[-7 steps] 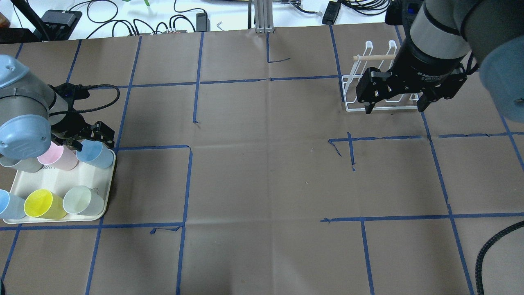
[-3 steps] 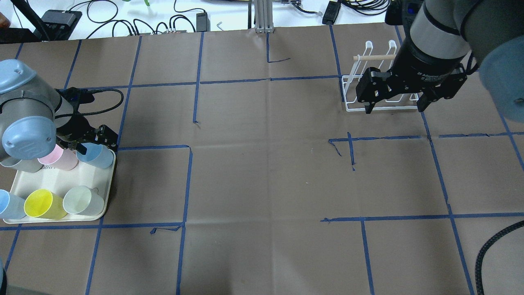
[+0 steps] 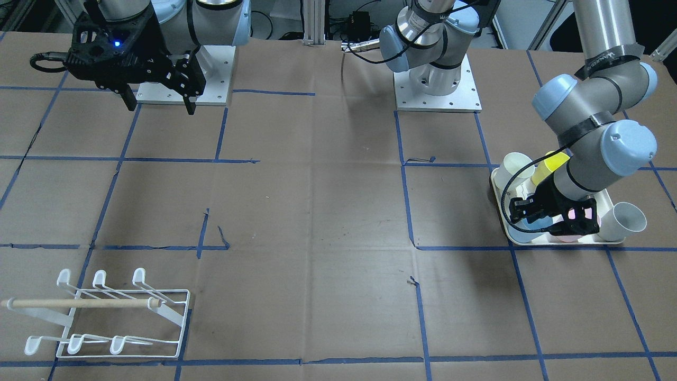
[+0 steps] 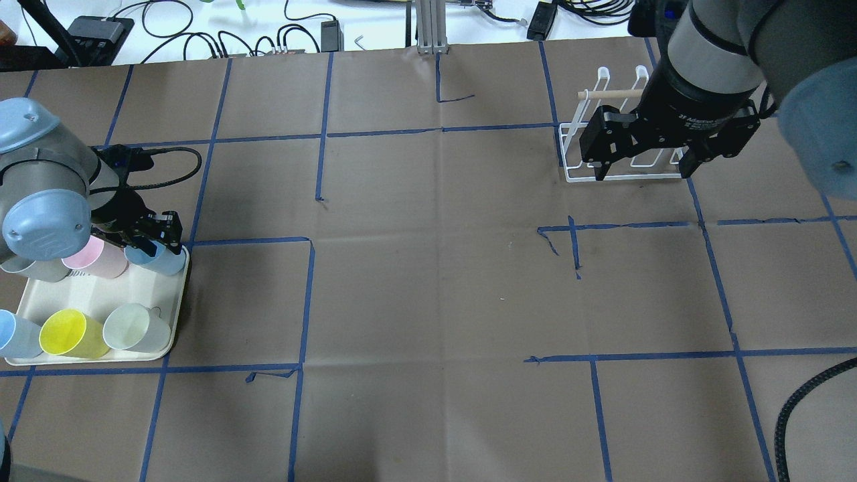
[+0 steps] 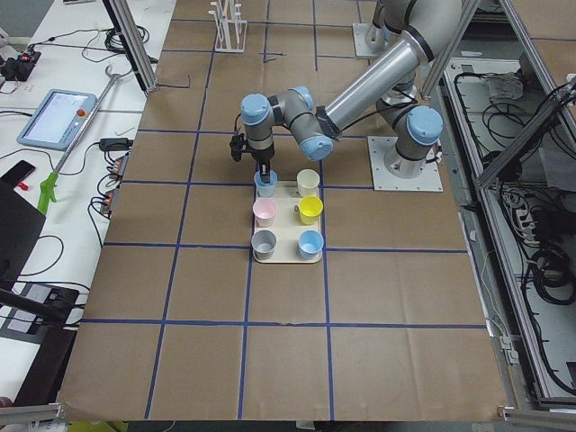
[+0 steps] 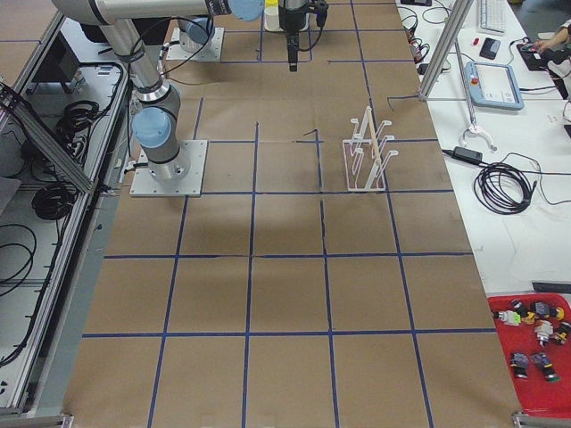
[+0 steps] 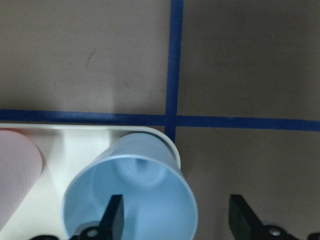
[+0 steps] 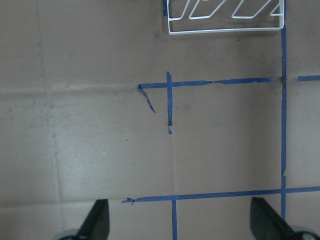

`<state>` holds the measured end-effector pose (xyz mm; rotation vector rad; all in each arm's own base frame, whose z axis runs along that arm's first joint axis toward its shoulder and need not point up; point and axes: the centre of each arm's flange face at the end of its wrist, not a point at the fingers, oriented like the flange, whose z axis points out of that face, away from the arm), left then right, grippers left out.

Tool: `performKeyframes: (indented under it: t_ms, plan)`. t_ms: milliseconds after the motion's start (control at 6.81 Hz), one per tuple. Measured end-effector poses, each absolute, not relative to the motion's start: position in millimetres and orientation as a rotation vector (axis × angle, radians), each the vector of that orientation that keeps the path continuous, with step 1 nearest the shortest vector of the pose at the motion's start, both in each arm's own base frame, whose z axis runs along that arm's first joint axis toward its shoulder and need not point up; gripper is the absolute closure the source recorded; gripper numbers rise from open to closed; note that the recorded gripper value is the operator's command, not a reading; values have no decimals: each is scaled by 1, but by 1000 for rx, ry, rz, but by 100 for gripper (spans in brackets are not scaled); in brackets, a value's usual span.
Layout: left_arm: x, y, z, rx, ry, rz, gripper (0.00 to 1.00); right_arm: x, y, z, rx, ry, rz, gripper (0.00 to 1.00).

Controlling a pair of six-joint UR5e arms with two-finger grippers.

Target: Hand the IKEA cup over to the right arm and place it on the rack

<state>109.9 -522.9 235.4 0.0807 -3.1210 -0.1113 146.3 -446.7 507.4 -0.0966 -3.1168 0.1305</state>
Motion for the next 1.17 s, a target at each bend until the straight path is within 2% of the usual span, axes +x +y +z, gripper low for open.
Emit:
performKeyframes:
  t_ms: [294, 587, 881, 1175]
  plan:
    - [112, -523, 247, 88, -3130, -82, 100, 155, -456, 503, -359, -3181, 292, 0]
    - [108, -520, 287, 94, -3151, -4, 100, 164, -463, 494, -660, -3240, 503, 0]
    - [96, -511, 359, 90, -3147, 3, 100, 175, -464, 473, -933, -3331, 712, 0]
    - [81, -520, 435, 54, -3138, -43, 100, 188, -448, 439, -1143, -3468, 805, 1]
